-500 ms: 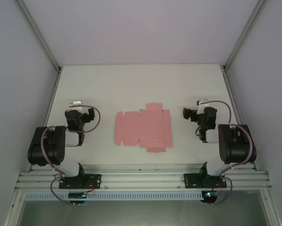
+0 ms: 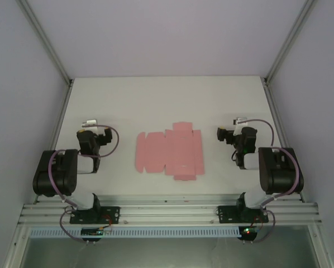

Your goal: Assemble paper box

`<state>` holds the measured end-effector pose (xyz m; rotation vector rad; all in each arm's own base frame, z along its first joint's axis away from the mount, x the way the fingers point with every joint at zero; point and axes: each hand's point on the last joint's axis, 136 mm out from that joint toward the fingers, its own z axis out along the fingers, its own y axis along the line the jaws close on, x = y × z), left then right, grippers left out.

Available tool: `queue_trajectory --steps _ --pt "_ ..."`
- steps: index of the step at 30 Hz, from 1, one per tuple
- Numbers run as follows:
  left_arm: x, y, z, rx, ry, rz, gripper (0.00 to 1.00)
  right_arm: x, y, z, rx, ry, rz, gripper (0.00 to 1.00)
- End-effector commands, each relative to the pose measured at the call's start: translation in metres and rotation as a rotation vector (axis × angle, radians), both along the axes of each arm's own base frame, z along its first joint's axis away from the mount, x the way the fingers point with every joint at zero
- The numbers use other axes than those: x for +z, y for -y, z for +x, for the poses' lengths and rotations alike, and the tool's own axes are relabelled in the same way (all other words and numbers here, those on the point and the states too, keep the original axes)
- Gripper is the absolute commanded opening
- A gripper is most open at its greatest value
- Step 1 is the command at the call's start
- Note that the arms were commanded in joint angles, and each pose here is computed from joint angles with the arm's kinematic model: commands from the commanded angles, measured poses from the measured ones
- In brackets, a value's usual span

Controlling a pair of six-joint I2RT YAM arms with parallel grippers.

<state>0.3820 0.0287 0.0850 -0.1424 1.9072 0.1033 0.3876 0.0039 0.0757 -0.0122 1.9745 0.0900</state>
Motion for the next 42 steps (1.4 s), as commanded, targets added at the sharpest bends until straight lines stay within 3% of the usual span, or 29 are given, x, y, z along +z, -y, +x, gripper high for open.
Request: queue_trajectory --steps 1,11,19,25,31,36,42 --pt "0.013 -0.002 0.008 0.011 0.036 0.001 1.0 0.006 0.002 0.004 -0.019 0.015 0.008 0.99" --pt "0.012 0.008 0.011 -0.047 0.023 0.001 1.0 0.009 -0.001 0.003 -0.001 0.026 0.013 0.99" --pt "0.044 0.002 0.01 -0.011 0.002 -0.001 1.0 0.055 0.004 -0.005 -0.042 0.056 -0.03 0.99" --pt "0.075 0.013 -0.003 -0.009 -0.047 -0.154 1.0 0.088 -0.013 -0.013 -0.047 -0.087 0.049 0.99" --pt "0.088 0.064 -0.028 -0.115 -0.169 -0.362 0.99 0.091 -0.068 -0.039 0.042 -0.313 0.094 0.89" --pt "0.072 0.109 -0.048 -0.219 -0.295 -0.583 1.0 0.086 -0.132 -0.063 0.202 -0.486 0.23 0.79" --pt "0.036 0.156 -0.062 -0.32 -0.534 -0.663 1.0 0.055 -0.184 -0.08 0.33 -0.651 0.281 0.53"
